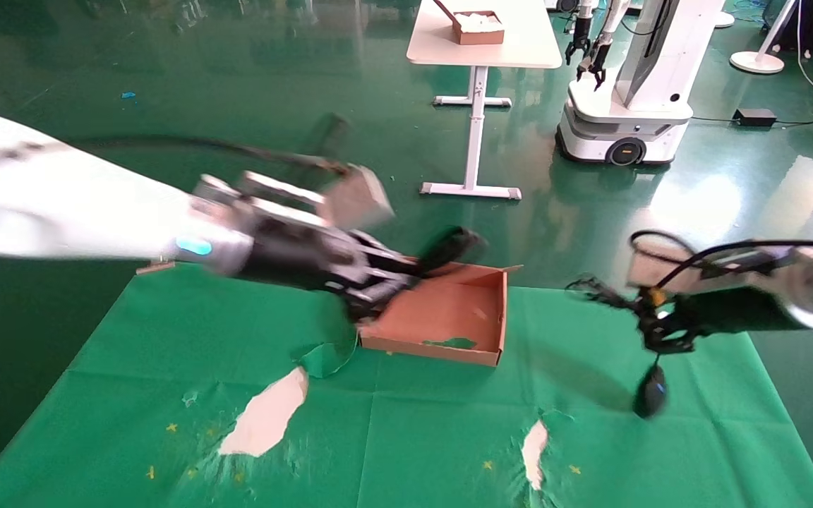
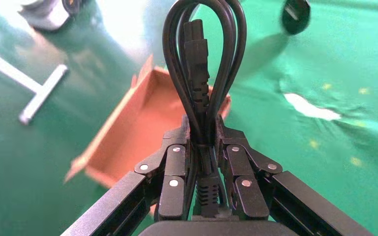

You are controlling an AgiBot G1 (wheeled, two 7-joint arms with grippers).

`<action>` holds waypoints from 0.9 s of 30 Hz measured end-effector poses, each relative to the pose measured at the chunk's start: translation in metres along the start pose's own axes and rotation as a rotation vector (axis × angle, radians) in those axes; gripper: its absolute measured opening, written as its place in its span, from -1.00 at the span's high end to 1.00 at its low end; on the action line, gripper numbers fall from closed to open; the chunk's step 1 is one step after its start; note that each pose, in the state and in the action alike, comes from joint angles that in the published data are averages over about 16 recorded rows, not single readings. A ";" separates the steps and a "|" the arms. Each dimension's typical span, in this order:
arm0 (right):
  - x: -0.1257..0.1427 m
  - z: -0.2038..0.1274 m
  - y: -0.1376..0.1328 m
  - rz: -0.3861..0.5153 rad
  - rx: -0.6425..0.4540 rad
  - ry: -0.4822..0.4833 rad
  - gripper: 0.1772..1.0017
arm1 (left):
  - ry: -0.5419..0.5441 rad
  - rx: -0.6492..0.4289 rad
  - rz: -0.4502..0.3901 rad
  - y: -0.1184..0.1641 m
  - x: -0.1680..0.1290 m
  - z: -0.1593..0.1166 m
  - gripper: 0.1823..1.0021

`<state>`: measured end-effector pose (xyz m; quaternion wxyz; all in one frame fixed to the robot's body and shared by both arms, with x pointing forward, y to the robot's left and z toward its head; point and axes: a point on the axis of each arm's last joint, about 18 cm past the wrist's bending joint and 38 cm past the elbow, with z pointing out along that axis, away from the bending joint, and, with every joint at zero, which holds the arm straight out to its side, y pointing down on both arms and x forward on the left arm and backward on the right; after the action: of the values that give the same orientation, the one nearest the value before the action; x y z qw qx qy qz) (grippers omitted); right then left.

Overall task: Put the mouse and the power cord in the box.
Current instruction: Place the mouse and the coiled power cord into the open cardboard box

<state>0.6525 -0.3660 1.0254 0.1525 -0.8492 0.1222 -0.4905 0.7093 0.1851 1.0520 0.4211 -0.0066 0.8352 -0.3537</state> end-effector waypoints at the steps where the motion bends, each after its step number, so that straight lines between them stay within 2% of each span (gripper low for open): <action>1: 0.003 -0.004 0.003 0.006 -0.005 0.009 0.90 | -0.015 0.001 0.035 -0.002 0.002 0.009 0.78; 8: 0.011 -0.027 0.020 0.043 -0.038 0.046 0.90 | -0.155 -0.045 0.320 0.003 0.016 0.068 0.78; 14: 0.008 -0.038 0.027 0.063 -0.051 0.056 0.90 | -0.241 -0.078 0.488 0.010 0.025 0.091 0.78; 19: 0.006 -0.040 0.025 0.063 -0.045 0.059 0.91 | -0.270 -0.093 0.535 0.012 0.027 0.097 0.78; 27: 0.009 -0.040 0.011 0.040 -0.014 0.063 0.91 | -0.277 -0.102 0.539 0.012 0.027 0.100 0.75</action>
<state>0.6215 -0.3851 1.0477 0.1524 -0.8319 0.1475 -0.5128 0.7661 0.1273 0.9866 0.6086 0.1459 0.7583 -0.1825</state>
